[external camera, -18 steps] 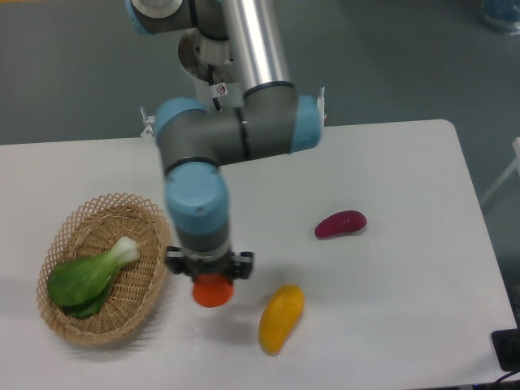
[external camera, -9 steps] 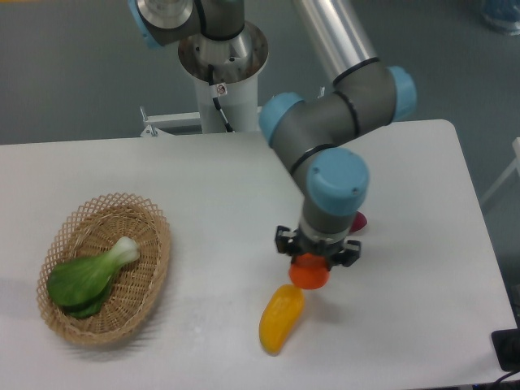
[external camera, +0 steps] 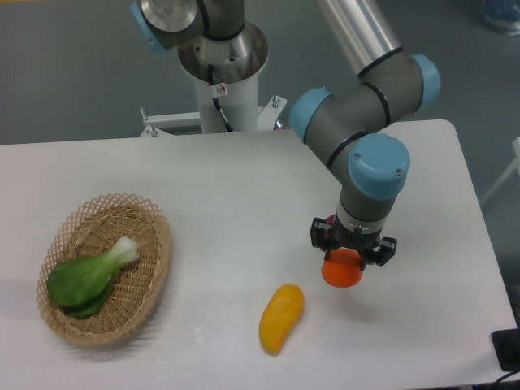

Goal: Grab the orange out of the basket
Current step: 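Lift the orange out of the basket and carry it beside the mango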

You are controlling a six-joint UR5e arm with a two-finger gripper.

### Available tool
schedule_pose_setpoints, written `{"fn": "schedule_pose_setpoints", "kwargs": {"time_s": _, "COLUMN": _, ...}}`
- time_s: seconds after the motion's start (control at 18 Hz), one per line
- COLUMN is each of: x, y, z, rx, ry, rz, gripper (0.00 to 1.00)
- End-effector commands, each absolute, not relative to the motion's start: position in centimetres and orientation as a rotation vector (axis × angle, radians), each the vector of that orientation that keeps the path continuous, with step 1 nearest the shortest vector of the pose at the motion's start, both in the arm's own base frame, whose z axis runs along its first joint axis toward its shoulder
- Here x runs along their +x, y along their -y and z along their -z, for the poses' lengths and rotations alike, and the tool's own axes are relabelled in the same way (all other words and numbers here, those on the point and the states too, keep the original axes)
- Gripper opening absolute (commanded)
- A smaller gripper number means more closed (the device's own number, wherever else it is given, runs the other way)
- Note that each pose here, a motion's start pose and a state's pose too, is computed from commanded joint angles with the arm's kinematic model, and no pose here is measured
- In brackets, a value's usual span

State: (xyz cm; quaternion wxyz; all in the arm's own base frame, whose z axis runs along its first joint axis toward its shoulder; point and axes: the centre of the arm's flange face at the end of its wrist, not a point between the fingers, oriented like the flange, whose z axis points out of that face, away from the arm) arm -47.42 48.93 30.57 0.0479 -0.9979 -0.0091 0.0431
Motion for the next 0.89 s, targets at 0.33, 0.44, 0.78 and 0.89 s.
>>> {"fn": "schedule_pose_setpoints", "kwargs": {"time_s": 0.33, "x": -47.9, "y": -49.4, "z": -31.3, "rx": -3.037, "ry": 0.016, "rz": -0.166, "gripper": 0.63}}
{"fn": "schedule_pose_setpoints", "kwargs": {"time_s": 0.44, "x": -48.0, "y": -49.4, "z": -31.6, "rx": -3.036, "ry": 0.017, "rz": -0.175, "gripper": 0.62}}
{"fn": "schedule_pose_setpoints", "kwargs": {"time_s": 0.78, "x": -48.0, "y": -49.3, "z": -31.8, "rx": -3.043, "ry": 0.021, "rz": -0.193, "gripper": 0.63}}
{"fn": "schedule_pose_setpoints", "kwargs": {"time_s": 0.89, "x": -48.0, "y": -49.2, "z": -31.8, "rx": -3.049, "ry": 0.021, "rz": -0.197, "gripper": 0.63}}
